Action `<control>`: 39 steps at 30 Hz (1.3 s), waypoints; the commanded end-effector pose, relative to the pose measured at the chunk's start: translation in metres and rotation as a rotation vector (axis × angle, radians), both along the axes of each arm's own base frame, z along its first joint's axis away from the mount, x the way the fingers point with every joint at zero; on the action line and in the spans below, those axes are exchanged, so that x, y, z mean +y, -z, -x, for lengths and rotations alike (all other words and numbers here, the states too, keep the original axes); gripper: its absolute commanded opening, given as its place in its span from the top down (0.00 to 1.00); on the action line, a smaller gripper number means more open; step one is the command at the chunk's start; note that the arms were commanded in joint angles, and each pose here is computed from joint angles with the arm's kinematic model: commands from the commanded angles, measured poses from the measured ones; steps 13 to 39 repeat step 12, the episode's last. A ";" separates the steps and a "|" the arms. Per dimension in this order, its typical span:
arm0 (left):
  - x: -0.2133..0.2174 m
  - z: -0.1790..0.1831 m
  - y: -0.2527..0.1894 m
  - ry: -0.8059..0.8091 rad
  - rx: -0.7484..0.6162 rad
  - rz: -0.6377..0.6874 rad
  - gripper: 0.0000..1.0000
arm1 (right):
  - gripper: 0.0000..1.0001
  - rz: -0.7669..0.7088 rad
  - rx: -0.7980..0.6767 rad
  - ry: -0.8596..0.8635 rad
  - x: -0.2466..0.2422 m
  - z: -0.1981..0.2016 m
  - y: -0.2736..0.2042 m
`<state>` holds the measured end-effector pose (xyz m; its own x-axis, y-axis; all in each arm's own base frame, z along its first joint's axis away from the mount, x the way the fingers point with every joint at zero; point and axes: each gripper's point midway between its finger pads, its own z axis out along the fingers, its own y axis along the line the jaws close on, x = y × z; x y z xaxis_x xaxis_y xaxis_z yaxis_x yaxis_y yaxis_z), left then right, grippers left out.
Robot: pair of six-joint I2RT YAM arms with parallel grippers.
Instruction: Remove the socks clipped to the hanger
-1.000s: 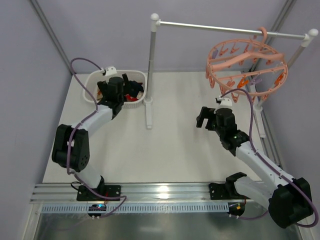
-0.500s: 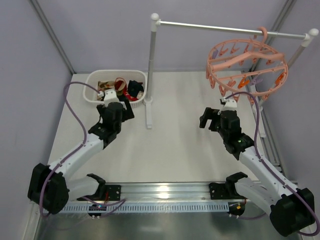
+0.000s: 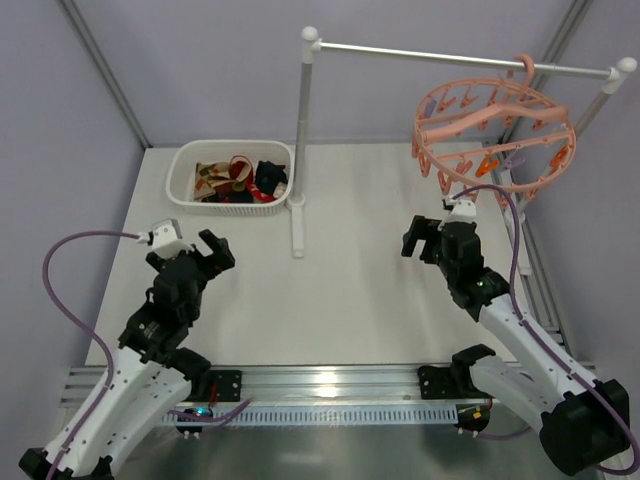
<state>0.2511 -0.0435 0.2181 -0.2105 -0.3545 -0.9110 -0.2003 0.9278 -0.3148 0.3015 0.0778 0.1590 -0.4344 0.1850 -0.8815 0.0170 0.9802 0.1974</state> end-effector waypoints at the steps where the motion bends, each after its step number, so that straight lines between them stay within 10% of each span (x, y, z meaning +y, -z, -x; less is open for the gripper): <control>1: 0.002 0.008 0.002 0.005 0.012 0.006 0.00 | 0.00 0.011 -0.042 0.034 -0.008 -0.002 -0.012; 39: -0.002 0.002 0.014 0.006 0.081 -0.026 0.01 | 0.00 0.014 -0.045 0.037 -0.009 -0.002 -0.013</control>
